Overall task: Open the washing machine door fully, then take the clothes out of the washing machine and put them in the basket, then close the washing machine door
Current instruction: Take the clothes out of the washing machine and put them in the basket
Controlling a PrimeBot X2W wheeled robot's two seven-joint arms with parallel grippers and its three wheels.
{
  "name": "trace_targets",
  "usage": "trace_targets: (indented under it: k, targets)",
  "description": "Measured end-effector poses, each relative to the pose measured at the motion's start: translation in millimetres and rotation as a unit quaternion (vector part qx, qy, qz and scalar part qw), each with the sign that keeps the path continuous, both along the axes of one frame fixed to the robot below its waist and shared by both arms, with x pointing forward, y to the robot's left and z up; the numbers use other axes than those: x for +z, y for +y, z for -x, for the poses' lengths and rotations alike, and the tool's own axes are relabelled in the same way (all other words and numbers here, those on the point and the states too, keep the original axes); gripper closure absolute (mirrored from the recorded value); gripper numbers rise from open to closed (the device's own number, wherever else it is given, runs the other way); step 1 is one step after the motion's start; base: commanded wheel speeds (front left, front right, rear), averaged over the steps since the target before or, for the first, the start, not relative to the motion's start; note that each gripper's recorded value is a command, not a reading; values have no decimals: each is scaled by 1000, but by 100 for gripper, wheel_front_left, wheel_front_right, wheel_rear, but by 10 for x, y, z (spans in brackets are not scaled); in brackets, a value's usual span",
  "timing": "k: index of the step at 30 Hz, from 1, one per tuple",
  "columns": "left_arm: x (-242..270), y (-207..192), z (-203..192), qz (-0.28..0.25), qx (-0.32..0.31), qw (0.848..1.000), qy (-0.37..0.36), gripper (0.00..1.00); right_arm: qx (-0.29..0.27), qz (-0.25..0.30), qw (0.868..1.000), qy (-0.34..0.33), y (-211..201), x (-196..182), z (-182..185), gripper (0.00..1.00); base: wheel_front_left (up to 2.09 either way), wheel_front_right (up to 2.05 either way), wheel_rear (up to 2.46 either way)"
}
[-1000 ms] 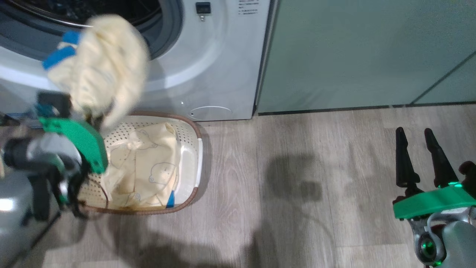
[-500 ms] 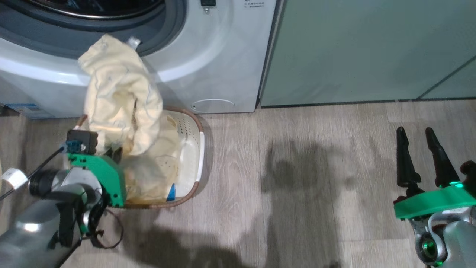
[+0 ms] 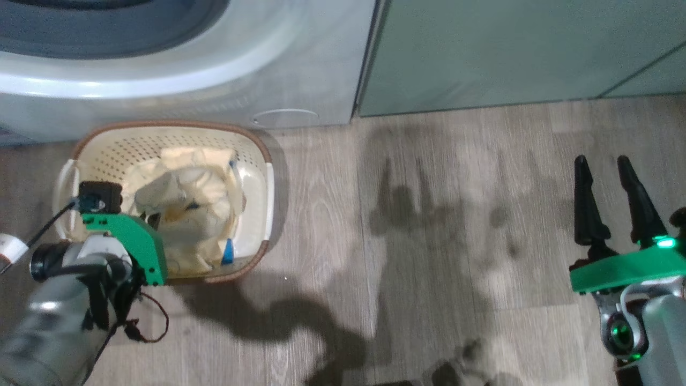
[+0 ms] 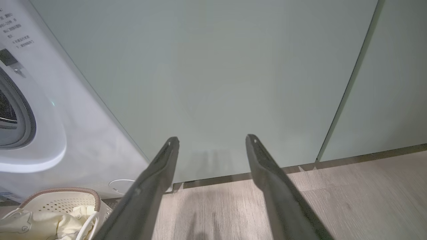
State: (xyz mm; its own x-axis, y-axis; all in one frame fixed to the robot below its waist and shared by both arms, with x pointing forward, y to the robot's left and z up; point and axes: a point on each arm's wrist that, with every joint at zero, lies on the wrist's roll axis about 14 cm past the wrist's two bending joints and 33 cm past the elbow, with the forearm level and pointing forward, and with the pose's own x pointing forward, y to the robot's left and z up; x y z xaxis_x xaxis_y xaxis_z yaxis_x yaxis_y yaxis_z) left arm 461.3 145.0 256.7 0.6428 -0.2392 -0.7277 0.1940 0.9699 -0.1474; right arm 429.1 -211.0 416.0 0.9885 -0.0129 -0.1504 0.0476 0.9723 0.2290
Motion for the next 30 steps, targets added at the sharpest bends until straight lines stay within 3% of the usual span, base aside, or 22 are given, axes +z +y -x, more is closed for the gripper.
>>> trace_targets:
  k: [13, 25, 26, 27, 28, 29, 30]
  targets:
    - [-453, -10, -493, -1, 5, 1000, 9, 100, -7, 13, 1000, 24, -101, -300, -249, 0, 0, 0, 0]
    - [-898, -107, -468, -7, -7, 999, 45, 100, -21, 26, 998, 50, -222, -509, -257, 0, 0, 0, 0]
    - [-905, -118, -467, -6, -8, 999, 45, 91, -22, 26, 998, 50, -229, -508, -252, 0, 0, 0, 0]
    - [-896, -129, -473, -4, -9, 999, 44, 67, -23, 26, 998, 49, -233, -501, -250, 0, 0, 0, 0]
    - [-880, -133, -483, -3, -9, 999, 42, 40, -23, 26, 998, 48, -234, -487, -250, 0, 0, 0, 0]
    - [-850, -129, -503, -1, -5, 999, 37, 3, -24, 26, 998, 46, -234, -468, -250, 0, 0, 0, 0]
    - [-813, -115, -529, 3, 3, 1000, 31, 0, -24, 25, 998, 42, -231, -444, -254, 0, 0, 0, 0]
